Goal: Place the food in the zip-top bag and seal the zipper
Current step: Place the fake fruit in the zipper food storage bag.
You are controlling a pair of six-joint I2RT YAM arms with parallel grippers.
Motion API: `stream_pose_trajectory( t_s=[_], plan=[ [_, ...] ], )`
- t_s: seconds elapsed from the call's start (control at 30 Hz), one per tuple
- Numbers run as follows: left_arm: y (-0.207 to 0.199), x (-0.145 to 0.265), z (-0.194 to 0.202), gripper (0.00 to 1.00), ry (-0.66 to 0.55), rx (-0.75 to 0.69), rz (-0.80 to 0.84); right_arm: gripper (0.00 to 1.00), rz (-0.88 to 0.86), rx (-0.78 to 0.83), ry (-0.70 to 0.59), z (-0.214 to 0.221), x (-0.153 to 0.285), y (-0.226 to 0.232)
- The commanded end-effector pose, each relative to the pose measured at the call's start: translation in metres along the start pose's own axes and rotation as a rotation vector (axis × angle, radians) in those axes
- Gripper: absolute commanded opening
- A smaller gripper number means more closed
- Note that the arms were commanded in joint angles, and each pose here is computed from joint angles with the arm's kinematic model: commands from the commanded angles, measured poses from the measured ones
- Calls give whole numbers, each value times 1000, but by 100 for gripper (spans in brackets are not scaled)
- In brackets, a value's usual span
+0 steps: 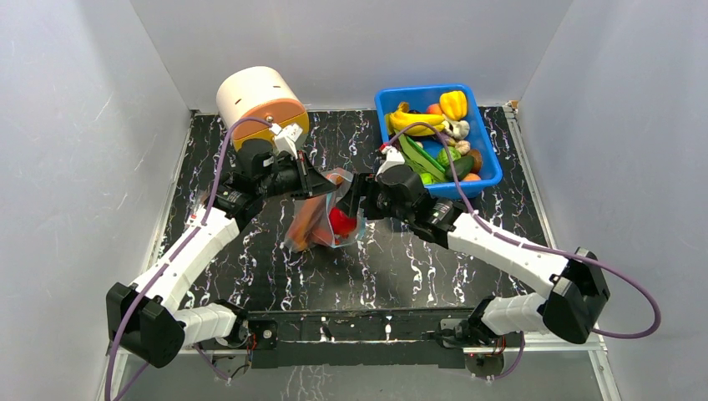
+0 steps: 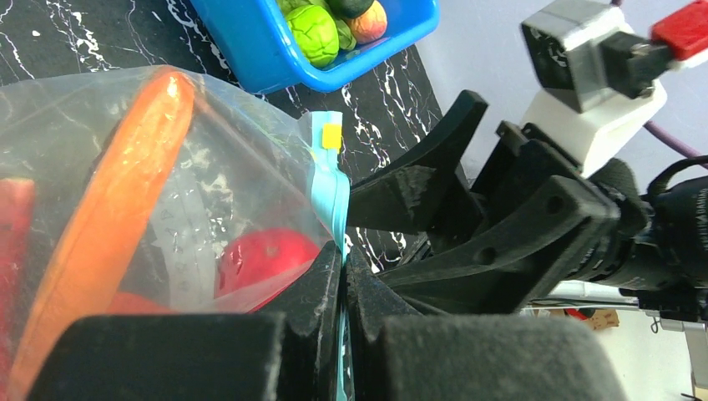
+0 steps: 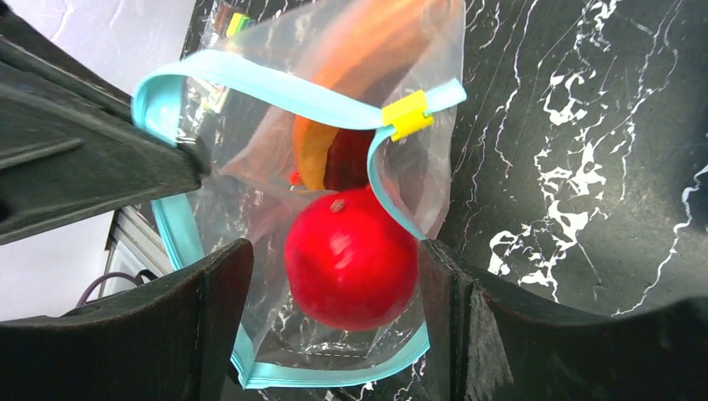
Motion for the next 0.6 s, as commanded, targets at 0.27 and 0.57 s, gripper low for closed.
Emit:
stream_pose_trajectory(
  t_s=[0.27,0.57],
  plan=[
    [-12,14,-4,0,-33,-35,20,64,-39,108,-124,-36,28,21],
    [-10,12,-4,0,-35,-31,20,38,-45,142,-111,-20,30,4]
  ],
)
Point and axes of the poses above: each gripper's point midway between its finger pads, its own x axis back along the fingers, its own y axis along the line the jaws close on, z = x × y, the point moved 2 cm from there along x, back along the fingers, and after that the axes turned 9 degrees about -x, right-handed, at the moved point
